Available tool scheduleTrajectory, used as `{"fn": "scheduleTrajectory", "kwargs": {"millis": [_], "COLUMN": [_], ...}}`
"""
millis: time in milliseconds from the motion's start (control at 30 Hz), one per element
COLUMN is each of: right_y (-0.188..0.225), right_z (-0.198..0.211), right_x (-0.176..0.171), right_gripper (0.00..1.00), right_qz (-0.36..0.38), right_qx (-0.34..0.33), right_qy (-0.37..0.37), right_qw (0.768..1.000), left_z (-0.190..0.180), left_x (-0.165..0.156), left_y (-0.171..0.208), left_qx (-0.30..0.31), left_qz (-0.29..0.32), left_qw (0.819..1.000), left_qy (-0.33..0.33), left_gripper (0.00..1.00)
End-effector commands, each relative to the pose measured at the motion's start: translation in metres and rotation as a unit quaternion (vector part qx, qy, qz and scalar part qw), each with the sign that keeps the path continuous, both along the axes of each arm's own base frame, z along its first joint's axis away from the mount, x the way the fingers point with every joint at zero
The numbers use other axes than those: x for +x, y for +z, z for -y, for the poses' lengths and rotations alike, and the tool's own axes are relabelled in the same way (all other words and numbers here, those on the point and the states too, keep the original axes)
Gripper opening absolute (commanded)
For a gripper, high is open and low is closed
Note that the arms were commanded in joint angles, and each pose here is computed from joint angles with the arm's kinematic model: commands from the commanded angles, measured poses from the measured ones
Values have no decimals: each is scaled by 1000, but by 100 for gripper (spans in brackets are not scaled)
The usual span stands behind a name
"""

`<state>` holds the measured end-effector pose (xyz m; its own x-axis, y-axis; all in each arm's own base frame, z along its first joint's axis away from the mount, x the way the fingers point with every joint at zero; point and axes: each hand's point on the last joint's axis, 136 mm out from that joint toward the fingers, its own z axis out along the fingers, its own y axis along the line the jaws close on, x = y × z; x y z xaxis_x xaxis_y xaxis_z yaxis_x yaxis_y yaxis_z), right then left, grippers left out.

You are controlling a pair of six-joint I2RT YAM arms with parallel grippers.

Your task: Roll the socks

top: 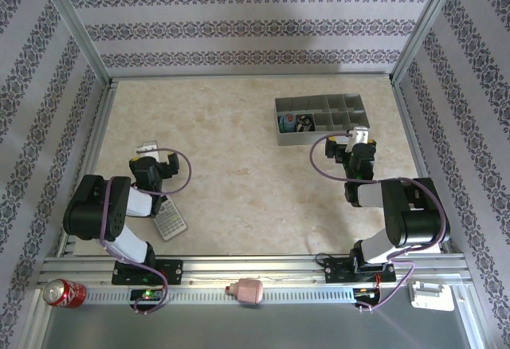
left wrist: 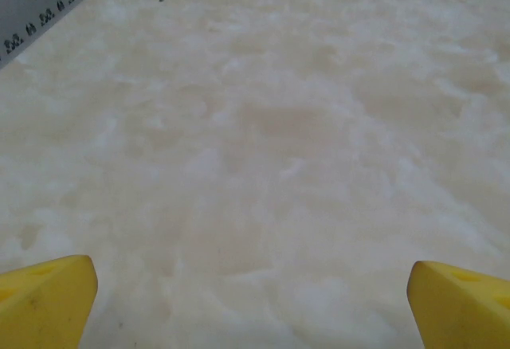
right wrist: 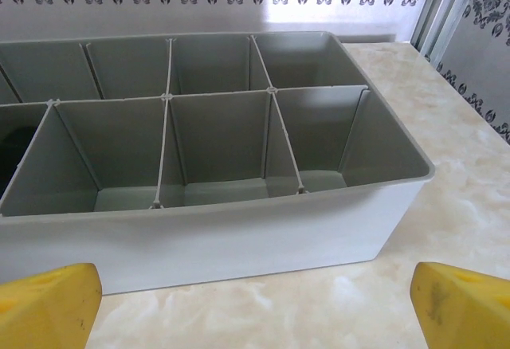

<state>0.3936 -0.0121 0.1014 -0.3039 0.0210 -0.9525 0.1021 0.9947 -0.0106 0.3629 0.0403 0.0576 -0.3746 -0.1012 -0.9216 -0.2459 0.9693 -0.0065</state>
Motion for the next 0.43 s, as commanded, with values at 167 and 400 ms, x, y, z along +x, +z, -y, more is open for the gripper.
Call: {"fn": "scheduleTrajectory", "kwargs": {"millis": [167, 400], "right_y": [6, 8], "right_z": [-3, -6], "right_x": [3, 1], "right_gripper": [98, 98], "right_qz": [17, 21], "right_qx": [2, -3], "right_qy": [-2, 6], "right_qw": [1000, 1000], "left_z": [4, 4], "left_x": [26, 26], "left_y": [36, 35], "left_qx": [10, 16], "left_qz": [60, 53], "left_qw": [998, 998], "left_qy": [-23, -19], "left_gripper": [99, 99]}}
